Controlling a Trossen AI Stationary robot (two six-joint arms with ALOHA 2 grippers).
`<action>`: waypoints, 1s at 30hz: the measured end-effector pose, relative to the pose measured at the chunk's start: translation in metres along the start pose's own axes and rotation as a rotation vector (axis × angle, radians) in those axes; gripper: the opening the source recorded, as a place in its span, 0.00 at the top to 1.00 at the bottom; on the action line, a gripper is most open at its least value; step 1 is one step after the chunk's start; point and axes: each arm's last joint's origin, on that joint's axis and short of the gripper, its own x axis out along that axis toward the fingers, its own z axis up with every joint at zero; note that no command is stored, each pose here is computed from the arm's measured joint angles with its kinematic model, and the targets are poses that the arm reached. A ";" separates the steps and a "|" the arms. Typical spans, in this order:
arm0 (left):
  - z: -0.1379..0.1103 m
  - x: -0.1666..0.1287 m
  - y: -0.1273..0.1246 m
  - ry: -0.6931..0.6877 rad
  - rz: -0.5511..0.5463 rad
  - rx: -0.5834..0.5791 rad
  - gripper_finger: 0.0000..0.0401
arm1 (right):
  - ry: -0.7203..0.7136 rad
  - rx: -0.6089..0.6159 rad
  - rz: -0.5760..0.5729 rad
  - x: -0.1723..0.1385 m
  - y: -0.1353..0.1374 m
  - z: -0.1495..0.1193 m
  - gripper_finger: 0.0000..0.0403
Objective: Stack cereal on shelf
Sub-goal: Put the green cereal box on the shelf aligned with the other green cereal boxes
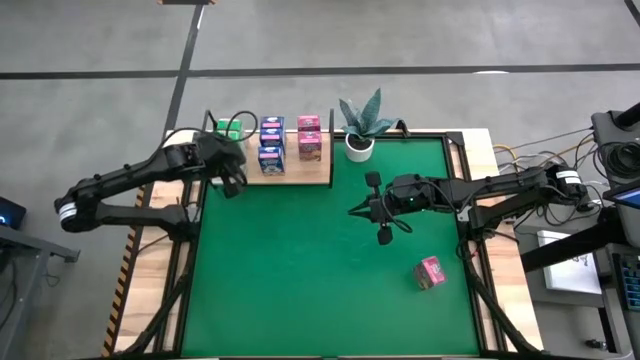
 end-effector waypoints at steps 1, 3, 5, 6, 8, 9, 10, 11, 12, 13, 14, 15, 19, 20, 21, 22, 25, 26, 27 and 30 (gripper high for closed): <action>0.001 0.001 0.000 0.006 0.000 0.002 1.00 | 0.000 0.000 0.000 0.000 0.000 0.000 0.98; 0.002 0.004 -0.001 0.020 0.006 0.004 1.00 | 0.000 0.000 0.000 0.000 0.000 0.000 0.98; 0.003 0.007 -0.001 0.038 0.037 0.003 1.00 | 0.000 0.000 0.000 0.000 0.000 0.000 0.98; 0.003 0.008 -0.001 0.047 0.051 0.002 1.00 | 0.000 0.000 0.000 0.000 0.000 0.000 0.98; 0.004 0.010 -0.001 0.057 0.063 0.004 1.00 | 0.000 0.000 0.000 0.000 0.000 0.000 0.98; 0.004 0.011 -0.001 0.059 0.065 0.005 1.00 | 0.000 0.000 0.000 0.000 0.000 0.000 0.98; 0.004 0.011 -0.002 0.060 0.066 0.005 1.00 | 0.000 0.000 0.000 0.000 0.000 0.000 0.98; 0.004 0.011 -0.002 0.061 0.066 0.003 1.00 | 0.000 0.000 0.000 0.000 0.000 0.000 0.98; 0.005 0.012 -0.002 0.061 0.066 0.002 1.00 | 0.000 0.000 0.000 0.000 0.000 0.000 0.98; 0.005 0.011 -0.002 0.060 0.066 0.002 1.00 | 0.000 -0.001 0.000 0.000 0.000 0.000 0.98; 0.004 0.011 -0.002 0.059 0.066 0.001 1.00 | 0.000 -0.001 0.000 0.000 0.000 0.000 0.98; 0.004 0.011 -0.001 0.057 0.066 -0.002 1.00 | 0.000 -0.001 0.000 0.000 0.000 0.000 0.98; 0.005 0.008 0.000 0.022 0.071 -0.033 1.00 | 0.001 -0.002 0.000 0.000 0.000 0.000 0.98; 0.005 0.006 0.001 0.015 0.073 -0.038 1.00 | 0.001 -0.002 0.000 0.000 0.000 0.000 0.98; 0.005 0.004 0.001 0.010 0.073 -0.042 1.00 | 0.001 -0.003 0.000 0.000 0.000 0.000 0.98; 0.006 0.002 0.003 -0.002 0.075 -0.050 1.00 | 0.001 -0.002 0.000 0.000 0.000 0.000 0.98; 0.011 -0.011 0.009 -0.046 0.083 -0.072 1.00 | 0.001 -0.002 0.000 0.000 0.000 0.000 0.98; 0.012 -0.015 0.011 -0.052 0.084 -0.070 1.00 | 0.001 -0.002 0.000 0.000 0.000 0.000 0.98; 0.013 -0.020 0.013 -0.054 0.087 -0.065 1.00 | 0.001 -0.002 0.000 0.000 0.000 0.000 0.98; 0.011 -0.032 0.016 -0.009 0.040 -0.005 1.00 | 0.001 -0.002 -0.001 0.000 0.000 0.000 0.98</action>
